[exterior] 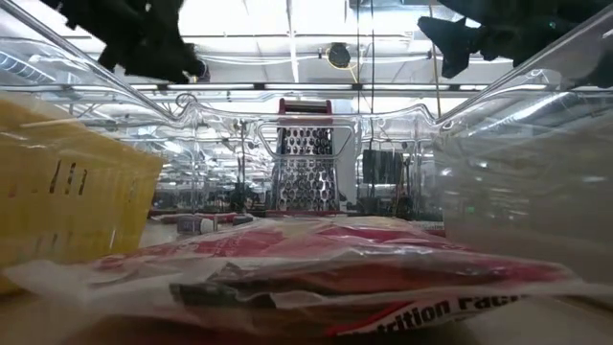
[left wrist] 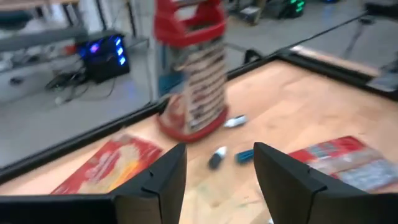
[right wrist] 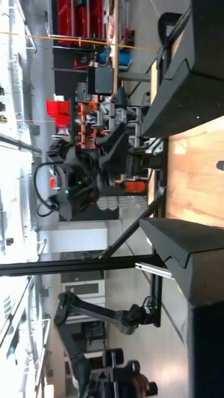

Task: Pick & Place Food Item
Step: Put the top popcorn bag into the transparent bin

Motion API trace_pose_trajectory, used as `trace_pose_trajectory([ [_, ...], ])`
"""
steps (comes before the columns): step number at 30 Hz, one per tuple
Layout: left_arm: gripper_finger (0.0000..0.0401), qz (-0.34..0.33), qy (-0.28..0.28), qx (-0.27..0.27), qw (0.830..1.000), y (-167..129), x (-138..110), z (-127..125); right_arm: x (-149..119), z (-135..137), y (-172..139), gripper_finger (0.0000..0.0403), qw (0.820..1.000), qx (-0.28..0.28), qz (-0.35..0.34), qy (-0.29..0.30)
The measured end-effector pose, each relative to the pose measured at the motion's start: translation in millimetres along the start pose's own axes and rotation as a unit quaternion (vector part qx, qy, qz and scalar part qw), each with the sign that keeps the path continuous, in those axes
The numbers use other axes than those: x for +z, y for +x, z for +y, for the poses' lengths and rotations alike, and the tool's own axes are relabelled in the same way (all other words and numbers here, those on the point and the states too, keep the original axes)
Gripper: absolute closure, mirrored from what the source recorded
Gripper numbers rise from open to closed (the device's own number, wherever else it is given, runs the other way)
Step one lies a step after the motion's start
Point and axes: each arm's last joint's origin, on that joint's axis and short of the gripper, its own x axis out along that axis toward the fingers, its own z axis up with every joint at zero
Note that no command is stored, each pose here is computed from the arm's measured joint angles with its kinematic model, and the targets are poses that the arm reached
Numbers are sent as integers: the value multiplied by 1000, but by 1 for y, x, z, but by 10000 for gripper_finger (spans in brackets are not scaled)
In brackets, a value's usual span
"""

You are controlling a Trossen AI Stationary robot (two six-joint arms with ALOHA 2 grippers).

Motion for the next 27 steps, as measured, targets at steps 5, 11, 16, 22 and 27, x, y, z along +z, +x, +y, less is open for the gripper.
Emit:
trace_pose_trajectory([
  [5, 228, 59, -9, 29, 998, 31, 7, 20, -4, 0, 0, 190, 1000, -1, 18, 16],
  [11, 222, 158, 3, 48, 986, 75, 14, 59, -4, 0, 0, 190, 1000, -2, 19, 13],
  [16, 170, 225, 3, 83, 971, 104, 10, 92, -4, 0, 0, 190, 1000, -1, 19, 2],
  [22, 104, 311, 25, 66, 948, 134, -9, 111, -4, -2, 0, 190, 1000, -7, 21, -2],
  [27, 87, 359, 24, 99, 928, 152, -28, 121, -7, -5, -1, 190, 999, -16, 38, 0],
])
